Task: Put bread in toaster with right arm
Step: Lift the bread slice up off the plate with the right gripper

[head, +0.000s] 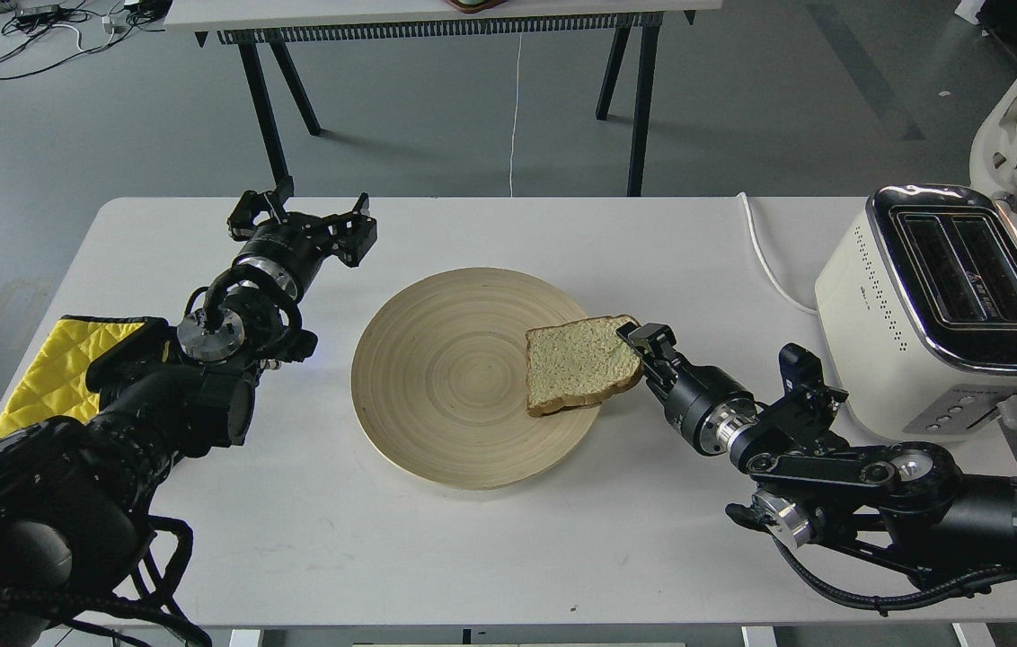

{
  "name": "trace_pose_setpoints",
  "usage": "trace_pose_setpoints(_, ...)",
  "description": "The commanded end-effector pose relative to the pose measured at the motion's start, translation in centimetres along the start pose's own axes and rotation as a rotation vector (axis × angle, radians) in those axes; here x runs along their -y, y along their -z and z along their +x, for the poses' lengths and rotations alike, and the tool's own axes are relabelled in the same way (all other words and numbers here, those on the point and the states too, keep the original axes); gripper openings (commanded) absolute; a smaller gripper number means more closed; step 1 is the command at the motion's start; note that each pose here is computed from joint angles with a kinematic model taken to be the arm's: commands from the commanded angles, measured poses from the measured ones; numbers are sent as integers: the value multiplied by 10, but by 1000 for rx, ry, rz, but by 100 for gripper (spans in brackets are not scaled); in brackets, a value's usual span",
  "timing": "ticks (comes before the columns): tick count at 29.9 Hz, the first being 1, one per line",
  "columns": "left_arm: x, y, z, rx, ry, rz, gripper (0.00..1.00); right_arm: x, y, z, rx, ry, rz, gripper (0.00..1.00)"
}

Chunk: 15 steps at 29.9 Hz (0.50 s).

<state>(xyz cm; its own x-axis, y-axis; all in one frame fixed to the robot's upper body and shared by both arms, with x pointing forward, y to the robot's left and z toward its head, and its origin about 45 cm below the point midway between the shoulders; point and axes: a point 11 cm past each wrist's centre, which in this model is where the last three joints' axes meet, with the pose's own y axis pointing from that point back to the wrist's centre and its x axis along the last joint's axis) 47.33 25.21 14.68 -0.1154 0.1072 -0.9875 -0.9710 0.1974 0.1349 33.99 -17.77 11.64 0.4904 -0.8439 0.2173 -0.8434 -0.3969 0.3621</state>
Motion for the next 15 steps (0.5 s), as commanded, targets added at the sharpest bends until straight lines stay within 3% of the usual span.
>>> trace_pose_setpoints(1,0,0,0,-1,0,0,100,3,10,3,22,-17,28,14)
trace_pose_setpoints(9,0,0,0,-1,0,0,100,12,37,17,65,-65,95,10)
trace_pose_setpoints(15,0,0,0,-1,0,0,100,19,98,57,-1,-114,209,9)
